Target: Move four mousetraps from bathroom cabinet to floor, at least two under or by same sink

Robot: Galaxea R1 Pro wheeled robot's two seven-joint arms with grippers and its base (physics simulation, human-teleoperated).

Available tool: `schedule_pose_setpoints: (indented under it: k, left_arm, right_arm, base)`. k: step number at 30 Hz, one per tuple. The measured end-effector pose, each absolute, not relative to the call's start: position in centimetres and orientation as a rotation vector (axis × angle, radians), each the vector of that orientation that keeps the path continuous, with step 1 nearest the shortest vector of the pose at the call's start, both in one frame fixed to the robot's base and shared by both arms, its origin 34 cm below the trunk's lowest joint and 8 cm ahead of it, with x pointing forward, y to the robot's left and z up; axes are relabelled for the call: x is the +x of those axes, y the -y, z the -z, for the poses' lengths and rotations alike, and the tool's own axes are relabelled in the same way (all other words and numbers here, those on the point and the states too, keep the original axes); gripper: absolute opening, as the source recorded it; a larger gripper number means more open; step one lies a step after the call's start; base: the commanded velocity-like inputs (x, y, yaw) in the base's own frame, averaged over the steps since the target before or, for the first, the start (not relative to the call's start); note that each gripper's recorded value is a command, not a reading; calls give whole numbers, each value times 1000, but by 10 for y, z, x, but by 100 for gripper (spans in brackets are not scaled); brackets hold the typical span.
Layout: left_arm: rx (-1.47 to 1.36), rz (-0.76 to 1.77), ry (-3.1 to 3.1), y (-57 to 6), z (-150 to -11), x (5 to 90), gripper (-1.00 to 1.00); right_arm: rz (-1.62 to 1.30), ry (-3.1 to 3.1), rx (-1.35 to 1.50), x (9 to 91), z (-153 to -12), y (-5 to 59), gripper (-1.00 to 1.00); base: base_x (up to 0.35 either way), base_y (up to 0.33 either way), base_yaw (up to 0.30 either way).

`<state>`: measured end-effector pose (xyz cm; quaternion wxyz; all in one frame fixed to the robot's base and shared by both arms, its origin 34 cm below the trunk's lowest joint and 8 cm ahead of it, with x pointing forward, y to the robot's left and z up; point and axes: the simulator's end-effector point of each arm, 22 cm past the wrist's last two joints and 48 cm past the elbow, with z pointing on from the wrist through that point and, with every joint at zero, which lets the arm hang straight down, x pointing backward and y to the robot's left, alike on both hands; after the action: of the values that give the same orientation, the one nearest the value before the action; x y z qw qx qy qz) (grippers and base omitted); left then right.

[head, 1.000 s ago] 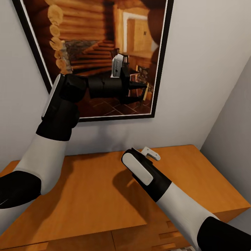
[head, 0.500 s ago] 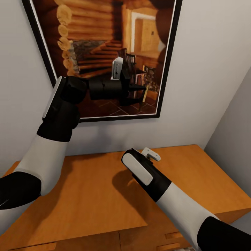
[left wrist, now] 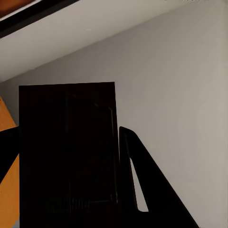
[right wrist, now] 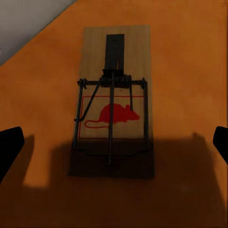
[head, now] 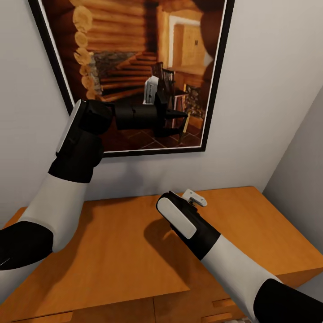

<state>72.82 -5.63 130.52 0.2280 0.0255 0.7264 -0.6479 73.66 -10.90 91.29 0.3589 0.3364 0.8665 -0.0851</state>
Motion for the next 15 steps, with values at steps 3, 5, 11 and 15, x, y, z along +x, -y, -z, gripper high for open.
schedule_pose_setpoints:
  k: [3,5,11,15]
  left_arm:
    - [63,1784,-2006,56,-1303,730,-100]
    - [60,1784,-2008,56,-1303,730,-100]
    - [58,1785,-2009,56,-1302,731,-100]
    - [62,1776,-2015,56,-1301,730,-100]
  right_arm:
    - [227,-2227,867,737,-914,111,100]
    - [235,-2226,867,737,-913,112,100]
    - [248,-2228,866,737,-910,114,100]
    - [249,-2228,866,736,-910,114,100]
  base:
    - [45,0,0]
    - [154,0,0]
    - [269,0,0]
    - [93,0,0]
